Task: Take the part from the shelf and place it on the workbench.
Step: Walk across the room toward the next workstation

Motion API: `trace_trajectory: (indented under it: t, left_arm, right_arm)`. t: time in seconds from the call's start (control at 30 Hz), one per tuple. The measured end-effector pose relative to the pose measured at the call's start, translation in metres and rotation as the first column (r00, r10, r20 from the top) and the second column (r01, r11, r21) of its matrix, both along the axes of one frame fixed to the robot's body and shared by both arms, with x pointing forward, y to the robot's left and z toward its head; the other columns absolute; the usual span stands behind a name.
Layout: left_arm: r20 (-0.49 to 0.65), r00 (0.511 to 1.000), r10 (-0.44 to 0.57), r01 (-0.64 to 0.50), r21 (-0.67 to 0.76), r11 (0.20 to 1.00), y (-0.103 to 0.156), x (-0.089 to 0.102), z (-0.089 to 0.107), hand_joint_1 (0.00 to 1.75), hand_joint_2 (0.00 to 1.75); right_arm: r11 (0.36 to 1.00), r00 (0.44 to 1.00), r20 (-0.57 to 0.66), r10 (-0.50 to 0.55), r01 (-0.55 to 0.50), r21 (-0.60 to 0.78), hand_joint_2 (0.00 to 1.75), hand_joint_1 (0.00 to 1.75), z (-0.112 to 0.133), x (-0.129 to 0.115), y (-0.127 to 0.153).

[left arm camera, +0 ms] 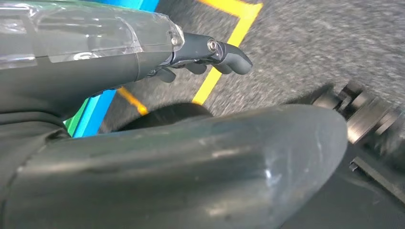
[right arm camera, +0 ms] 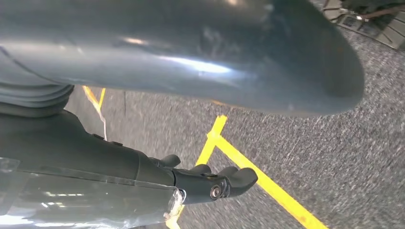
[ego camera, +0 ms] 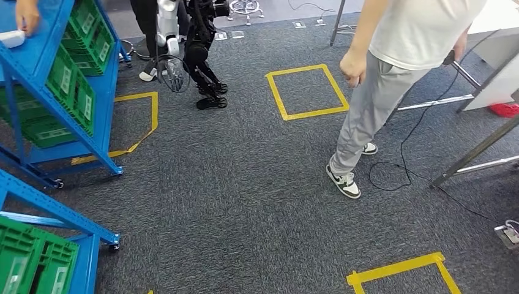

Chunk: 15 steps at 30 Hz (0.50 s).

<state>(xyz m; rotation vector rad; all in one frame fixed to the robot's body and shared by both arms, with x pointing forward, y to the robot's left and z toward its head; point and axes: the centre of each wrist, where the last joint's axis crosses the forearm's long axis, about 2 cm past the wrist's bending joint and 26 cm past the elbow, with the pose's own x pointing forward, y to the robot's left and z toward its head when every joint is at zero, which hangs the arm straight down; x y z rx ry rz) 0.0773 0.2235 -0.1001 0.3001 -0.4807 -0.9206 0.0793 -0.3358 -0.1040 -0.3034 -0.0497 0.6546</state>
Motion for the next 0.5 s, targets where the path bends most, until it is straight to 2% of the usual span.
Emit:
trace_trajectory:
  t: [0.33,0.5]
  left_arm:
    - [0.005,1.000,0.001,-0.001,0.005,1.000,0.0007,0.0000,0.0000,0.00,0.00]
    - [0.017,1.000,0.000,0.000,0.005,1.000,-0.0015,0.0052,0.0013,0.00,0.00]
  right_arm:
    - [1.000,1.000,0.014,0.006,-0.006,0.003,0.00,0.00,0.0010,0.0054,-0.0001]
    - [1.000,1.000,0.013,0.012,-0.012,0.000,0.00,0.00,0.0000,-0.0014,-0.0033]
